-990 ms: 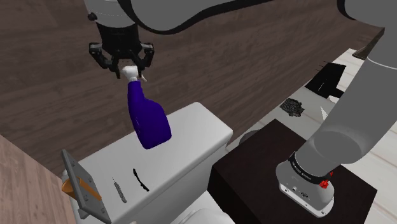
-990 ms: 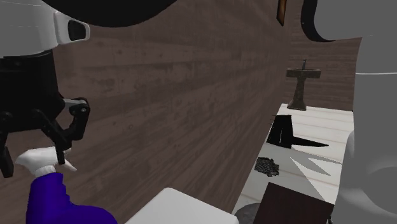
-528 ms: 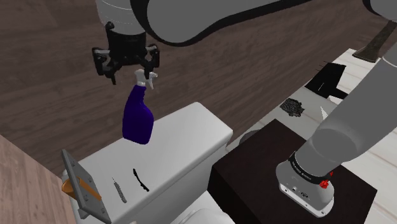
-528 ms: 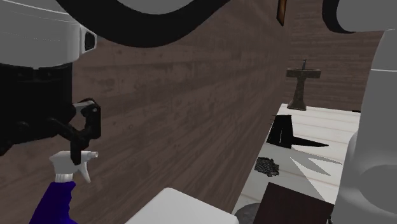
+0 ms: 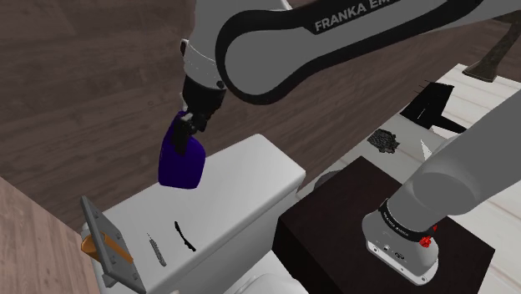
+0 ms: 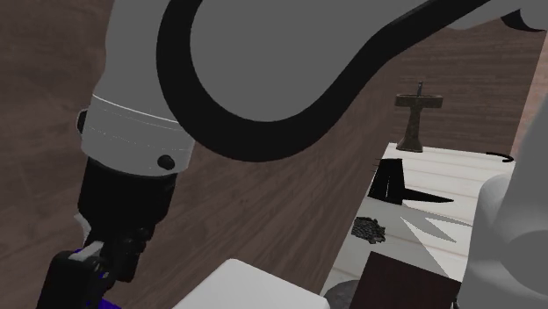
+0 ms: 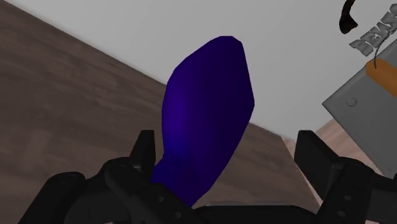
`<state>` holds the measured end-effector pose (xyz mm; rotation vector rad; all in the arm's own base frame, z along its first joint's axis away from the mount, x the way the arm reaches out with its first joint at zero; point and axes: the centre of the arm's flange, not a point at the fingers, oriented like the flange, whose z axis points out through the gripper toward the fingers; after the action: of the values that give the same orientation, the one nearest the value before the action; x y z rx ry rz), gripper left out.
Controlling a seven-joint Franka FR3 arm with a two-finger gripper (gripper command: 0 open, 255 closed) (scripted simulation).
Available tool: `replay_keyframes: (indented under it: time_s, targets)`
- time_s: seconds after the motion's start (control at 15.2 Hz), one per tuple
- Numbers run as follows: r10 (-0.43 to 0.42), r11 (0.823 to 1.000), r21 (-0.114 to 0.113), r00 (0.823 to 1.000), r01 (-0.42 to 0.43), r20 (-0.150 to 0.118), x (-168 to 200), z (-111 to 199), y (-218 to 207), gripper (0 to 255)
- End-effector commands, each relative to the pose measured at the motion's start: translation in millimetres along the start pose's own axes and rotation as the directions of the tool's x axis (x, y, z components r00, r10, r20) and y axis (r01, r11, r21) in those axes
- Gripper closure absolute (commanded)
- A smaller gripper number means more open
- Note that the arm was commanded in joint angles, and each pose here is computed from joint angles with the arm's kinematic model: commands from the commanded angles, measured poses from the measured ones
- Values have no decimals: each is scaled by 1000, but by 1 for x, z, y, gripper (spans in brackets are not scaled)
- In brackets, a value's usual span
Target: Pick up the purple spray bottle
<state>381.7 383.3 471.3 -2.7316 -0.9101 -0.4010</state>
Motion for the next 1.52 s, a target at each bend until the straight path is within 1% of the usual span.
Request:
replay_keyframes:
  time_s: [0.0, 0.26, 0.4, 0.46, 1.06, 1.45]
  targets:
    - [-32, 999, 12, 999, 32, -1, -4, 11, 3, 0]
    - [-32, 999, 12, 999, 32, -1, -11, 30, 6, 0]
    - [-32, 999, 12, 999, 32, -1, -12, 33, 6, 0]
    - [-32, 999, 12, 999, 32, -1, -13, 33, 6, 255]
    - [-32, 999, 12, 999, 32, -1, -12, 33, 6, 255]
    - [-32, 999, 12, 999, 32, -1, -2, 4, 2, 255]
